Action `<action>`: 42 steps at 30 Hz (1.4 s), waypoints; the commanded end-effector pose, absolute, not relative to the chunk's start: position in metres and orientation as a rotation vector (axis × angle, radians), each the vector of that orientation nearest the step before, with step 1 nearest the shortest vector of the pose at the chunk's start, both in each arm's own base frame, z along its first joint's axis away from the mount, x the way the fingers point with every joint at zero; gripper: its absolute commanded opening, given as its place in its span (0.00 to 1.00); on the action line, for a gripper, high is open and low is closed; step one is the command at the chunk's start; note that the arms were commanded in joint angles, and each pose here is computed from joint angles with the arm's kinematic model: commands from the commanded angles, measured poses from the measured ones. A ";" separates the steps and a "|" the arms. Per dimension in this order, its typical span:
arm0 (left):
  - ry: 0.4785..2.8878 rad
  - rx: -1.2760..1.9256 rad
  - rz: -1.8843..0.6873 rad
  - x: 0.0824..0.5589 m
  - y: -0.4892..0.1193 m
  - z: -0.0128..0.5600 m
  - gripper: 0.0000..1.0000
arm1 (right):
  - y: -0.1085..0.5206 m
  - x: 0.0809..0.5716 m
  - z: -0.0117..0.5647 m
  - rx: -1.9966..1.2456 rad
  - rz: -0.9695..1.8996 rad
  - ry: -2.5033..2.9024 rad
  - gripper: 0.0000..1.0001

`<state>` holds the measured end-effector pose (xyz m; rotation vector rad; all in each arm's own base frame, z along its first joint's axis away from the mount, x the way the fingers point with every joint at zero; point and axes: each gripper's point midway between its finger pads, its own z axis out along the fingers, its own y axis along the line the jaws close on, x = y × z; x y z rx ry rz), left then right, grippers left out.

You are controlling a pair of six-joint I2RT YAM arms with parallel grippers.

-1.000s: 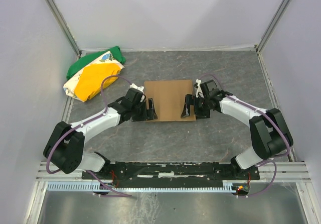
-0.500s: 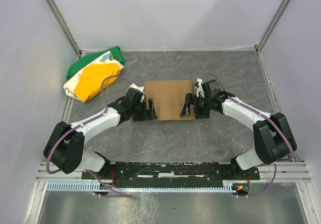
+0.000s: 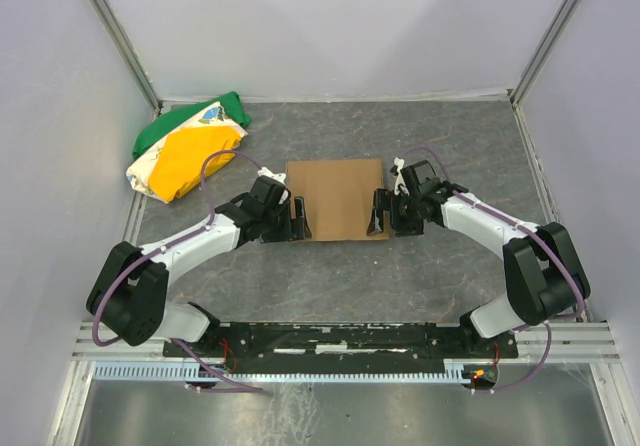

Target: Fold the paper box

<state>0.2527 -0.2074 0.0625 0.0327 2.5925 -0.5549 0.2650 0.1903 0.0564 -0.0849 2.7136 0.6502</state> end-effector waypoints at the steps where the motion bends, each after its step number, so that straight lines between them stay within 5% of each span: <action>1: 2.562 0.091 -0.517 0.256 -0.204 0.069 0.82 | 0.186 0.273 0.064 -0.121 0.597 2.654 0.91; 21: 2.559 0.095 -0.535 0.253 -0.204 0.080 0.79 | 0.224 0.250 0.089 -0.221 0.938 2.623 0.88; 42: 2.545 0.099 -0.578 0.253 -0.210 0.088 0.77 | 0.224 0.253 0.096 -0.226 0.909 2.614 0.88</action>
